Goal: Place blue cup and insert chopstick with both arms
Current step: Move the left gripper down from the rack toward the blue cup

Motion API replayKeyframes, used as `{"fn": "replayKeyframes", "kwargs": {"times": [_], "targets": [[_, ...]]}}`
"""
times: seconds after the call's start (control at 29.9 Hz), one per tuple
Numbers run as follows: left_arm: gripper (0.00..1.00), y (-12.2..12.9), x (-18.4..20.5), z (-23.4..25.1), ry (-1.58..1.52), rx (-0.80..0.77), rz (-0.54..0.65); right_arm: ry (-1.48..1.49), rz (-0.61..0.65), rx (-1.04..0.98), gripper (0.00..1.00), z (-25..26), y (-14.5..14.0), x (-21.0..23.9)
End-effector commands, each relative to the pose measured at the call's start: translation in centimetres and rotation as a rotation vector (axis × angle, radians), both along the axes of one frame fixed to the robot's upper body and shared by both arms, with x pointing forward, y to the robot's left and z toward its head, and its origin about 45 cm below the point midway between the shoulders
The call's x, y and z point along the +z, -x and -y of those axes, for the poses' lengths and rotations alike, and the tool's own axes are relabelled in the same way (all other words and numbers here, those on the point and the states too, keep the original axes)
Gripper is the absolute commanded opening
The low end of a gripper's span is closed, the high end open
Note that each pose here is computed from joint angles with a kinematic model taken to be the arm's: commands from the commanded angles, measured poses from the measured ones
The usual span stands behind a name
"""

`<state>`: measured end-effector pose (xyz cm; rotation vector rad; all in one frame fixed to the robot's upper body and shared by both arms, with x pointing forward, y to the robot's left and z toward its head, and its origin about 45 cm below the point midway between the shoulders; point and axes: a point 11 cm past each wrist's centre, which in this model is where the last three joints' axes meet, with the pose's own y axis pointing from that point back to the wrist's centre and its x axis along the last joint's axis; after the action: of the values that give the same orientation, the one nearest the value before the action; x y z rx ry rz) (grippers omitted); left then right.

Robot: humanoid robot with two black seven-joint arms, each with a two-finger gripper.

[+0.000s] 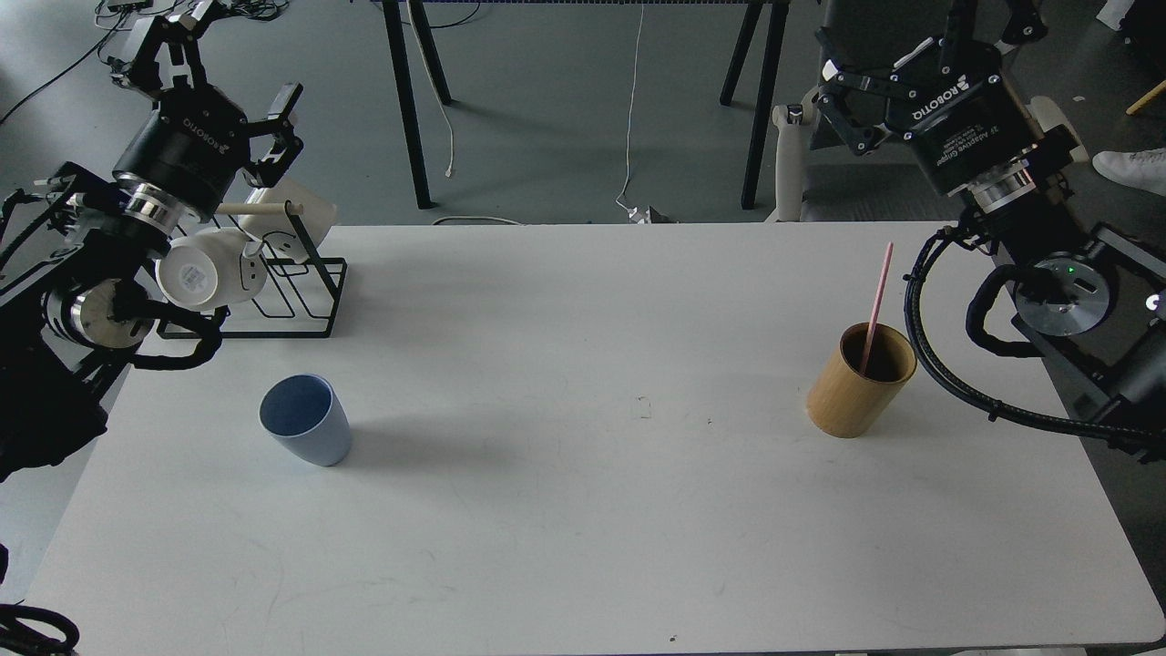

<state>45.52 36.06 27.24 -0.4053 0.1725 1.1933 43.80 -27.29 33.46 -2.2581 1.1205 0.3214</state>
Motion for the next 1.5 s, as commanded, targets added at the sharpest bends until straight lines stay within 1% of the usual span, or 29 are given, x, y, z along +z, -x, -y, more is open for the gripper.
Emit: {"fn": "replayKeyframes", "kwargs": {"times": [0.0,0.13,0.27,0.37,0.47,0.53,0.63,0.77,0.84,0.94,1.0,1.27,1.4,1.47], "targets": [[0.99,0.7,-1.2,-0.4,0.024,0.012,-0.024,-0.001,-0.007,-0.002,0.96,0.1,0.1,-0.3],[0.99,0.7,-1.7,-0.5,0.008,0.014,-0.034,-0.002,-0.008,-0.005,0.96,0.2,0.1,-0.4],[0.99,0.7,-2.0,-1.9,-0.019,0.052,-0.047,-0.002,-0.012,-0.012,0.96,0.5,0.1,-0.6],[0.99,0.5,-1.6,-1.3,-0.016,0.036,-0.037,-0.013,-0.004,-0.019,0.96,0.7,0.1,-0.3],[0.99,-0.1,0.2,-0.1,-0.007,0.003,0.002,-0.028,0.000,-0.034,0.96,1.2,0.2,-0.1],[0.99,-0.1,1.4,0.8,-0.016,-0.036,0.028,-0.035,-0.002,-0.042,0.96,1.5,0.2,-0.3],[0.99,0.9,4.2,1.0,-0.157,-0.120,0.084,-0.041,0.000,-0.048,0.96,1.7,0.2,-0.2],[0.99,3.5,8.3,3.0,-0.459,-0.309,0.174,-0.040,-0.002,-0.049,0.96,1.8,0.2,-0.3],[0.99,4.9,8.7,3.7,-0.622,-0.404,0.161,-0.039,-0.005,-0.049,0.96,1.8,0.3,-0.4],[0.99,6.1,8.4,4.2,-0.803,-0.506,0.121,-0.039,-0.008,-0.050,0.96,1.8,0.3,-0.6],[0.99,6.7,7.8,3.5,-0.944,-0.551,0.083,-0.038,-0.016,-0.054,0.96,2.0,0.5,-0.9],[0.99,9.2,1.5,-2.6,-1.494,-0.747,-0.108,-0.032,-0.034,-0.078,0.96,3.1,0.8,-1.8],[0.99,10.4,-0.9,-5.5,-1.688,-0.840,-0.184,-0.032,-0.043,-0.080,0.96,3.2,1.0,-2.2],[0.99,10.6,-1.6,-7.0,-1.751,-0.841,-0.209,-0.034,-0.045,-0.078,0.96,3.1,1.0,-2.3]]}}
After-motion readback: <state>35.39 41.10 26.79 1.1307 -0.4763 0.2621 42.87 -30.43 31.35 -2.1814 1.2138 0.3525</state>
